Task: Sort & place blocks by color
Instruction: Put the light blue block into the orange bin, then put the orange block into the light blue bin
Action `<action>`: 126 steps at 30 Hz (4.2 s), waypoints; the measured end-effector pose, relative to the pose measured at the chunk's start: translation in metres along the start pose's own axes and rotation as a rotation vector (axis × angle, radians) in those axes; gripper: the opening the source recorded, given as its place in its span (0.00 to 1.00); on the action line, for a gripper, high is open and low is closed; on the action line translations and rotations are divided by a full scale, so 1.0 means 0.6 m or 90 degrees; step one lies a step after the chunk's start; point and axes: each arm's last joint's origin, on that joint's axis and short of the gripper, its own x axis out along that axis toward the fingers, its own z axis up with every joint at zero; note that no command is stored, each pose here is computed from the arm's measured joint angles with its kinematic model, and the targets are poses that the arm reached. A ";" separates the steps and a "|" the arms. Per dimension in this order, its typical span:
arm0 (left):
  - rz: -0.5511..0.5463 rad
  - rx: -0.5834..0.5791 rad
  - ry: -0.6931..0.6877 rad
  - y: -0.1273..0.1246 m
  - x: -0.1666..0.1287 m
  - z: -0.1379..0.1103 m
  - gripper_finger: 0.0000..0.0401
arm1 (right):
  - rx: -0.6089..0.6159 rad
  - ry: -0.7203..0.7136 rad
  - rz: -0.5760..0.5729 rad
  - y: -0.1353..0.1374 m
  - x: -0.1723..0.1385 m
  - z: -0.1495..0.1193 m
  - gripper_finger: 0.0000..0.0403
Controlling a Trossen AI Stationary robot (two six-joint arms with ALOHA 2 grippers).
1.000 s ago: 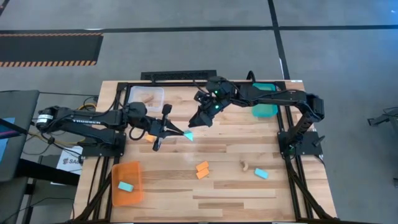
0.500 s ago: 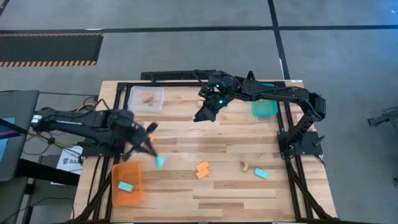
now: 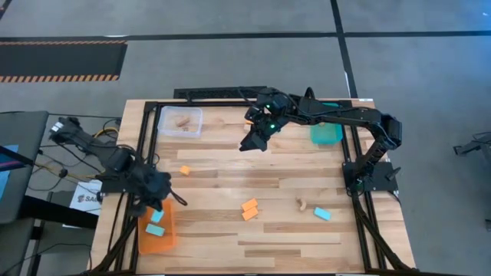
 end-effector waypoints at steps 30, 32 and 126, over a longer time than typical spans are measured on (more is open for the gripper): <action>0.058 0.001 0.186 0.024 0.075 0.014 0.12 | 0.000 0.112 -0.059 0.015 -0.006 -0.042 0.61; 0.064 -0.006 0.184 0.024 0.075 0.014 0.19 | -0.005 0.105 -0.058 0.019 -0.012 -0.040 0.61; 0.238 -0.068 -0.300 0.245 -0.062 0.199 0.49 | 0.431 0.208 -0.487 0.068 -0.049 -0.443 0.61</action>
